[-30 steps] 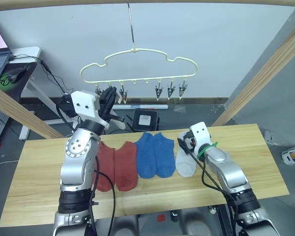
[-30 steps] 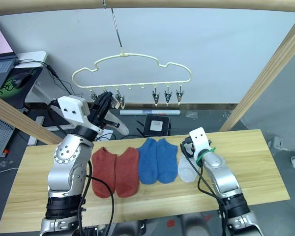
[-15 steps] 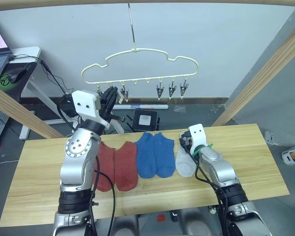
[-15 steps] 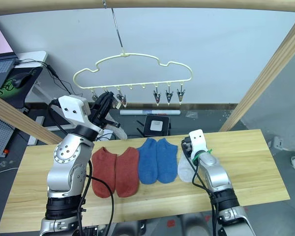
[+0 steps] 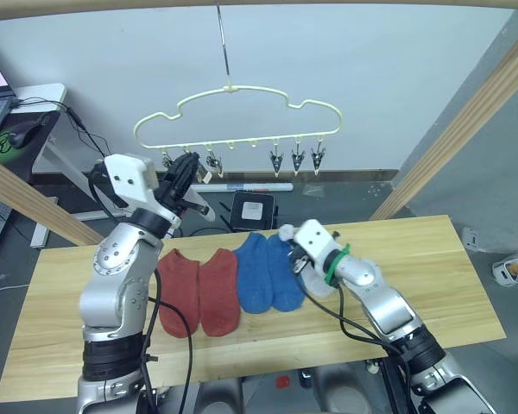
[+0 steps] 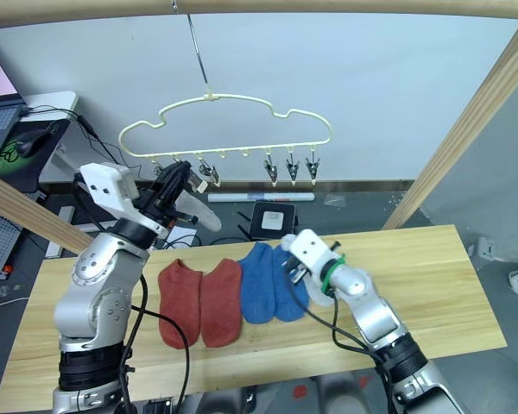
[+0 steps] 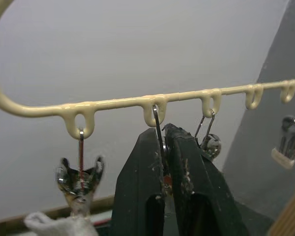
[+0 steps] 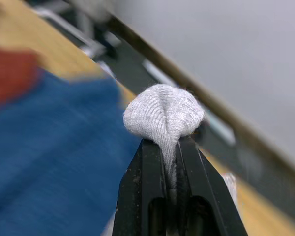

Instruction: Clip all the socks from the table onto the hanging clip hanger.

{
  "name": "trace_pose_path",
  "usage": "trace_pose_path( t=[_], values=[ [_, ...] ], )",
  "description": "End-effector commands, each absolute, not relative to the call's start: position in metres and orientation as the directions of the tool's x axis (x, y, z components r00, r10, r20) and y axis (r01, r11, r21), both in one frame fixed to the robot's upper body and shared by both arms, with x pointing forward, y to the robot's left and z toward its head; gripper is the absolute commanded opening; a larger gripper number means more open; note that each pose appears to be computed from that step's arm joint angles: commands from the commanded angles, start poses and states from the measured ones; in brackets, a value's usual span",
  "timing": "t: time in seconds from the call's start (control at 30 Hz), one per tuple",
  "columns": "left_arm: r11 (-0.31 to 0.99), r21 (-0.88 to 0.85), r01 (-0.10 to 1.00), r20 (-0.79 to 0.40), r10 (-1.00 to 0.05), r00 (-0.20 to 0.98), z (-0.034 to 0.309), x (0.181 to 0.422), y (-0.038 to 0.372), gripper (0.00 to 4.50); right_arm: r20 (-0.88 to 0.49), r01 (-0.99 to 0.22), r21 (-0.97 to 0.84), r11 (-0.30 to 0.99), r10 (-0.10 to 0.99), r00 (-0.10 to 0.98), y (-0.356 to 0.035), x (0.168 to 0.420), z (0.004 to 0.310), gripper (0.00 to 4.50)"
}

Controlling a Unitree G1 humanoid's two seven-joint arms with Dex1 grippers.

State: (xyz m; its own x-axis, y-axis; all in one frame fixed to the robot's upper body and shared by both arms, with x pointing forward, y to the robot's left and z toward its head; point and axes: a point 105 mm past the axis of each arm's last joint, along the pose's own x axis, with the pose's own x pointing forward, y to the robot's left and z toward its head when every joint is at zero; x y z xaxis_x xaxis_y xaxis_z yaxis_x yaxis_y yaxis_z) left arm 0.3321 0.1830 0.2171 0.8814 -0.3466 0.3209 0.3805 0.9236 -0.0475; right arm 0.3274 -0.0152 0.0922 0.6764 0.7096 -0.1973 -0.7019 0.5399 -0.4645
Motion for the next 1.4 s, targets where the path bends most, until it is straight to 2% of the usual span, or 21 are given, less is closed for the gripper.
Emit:
trace_pose_path(
  t=[0.03, 0.43, 0.87, 1.4],
  values=[
    [0.894, -0.082, 0.44, 0.373, -0.382, 0.846, 0.242, 0.321, 0.185, 0.0, -0.092, -0.712, -0.556, 0.43, 0.819, 0.566, 0.02, 0.313, 0.128, 0.01],
    [0.837, -0.181, 0.517, 0.339, -0.44, 0.831, 0.247, 0.314, 0.185, 0.0, 0.021, -0.743, -0.535, 0.403, 0.885, 0.465, 0.064, 0.316, 0.168, 0.01],
    [0.829, -0.197, 0.524, 0.313, -0.453, 0.835, 0.24, 0.31, 0.184, 0.0, 0.129, -0.709, -0.538, 0.455, 0.876, 0.464, 0.077, 0.333, 0.197, 0.01],
    [0.829, -0.205, 0.52, 0.282, -0.459, 0.842, 0.233, 0.307, 0.185, 0.0, 0.181, -0.724, -0.526, 0.447, 0.89, 0.419, 0.093, 0.326, 0.209, 0.01]
  ],
)
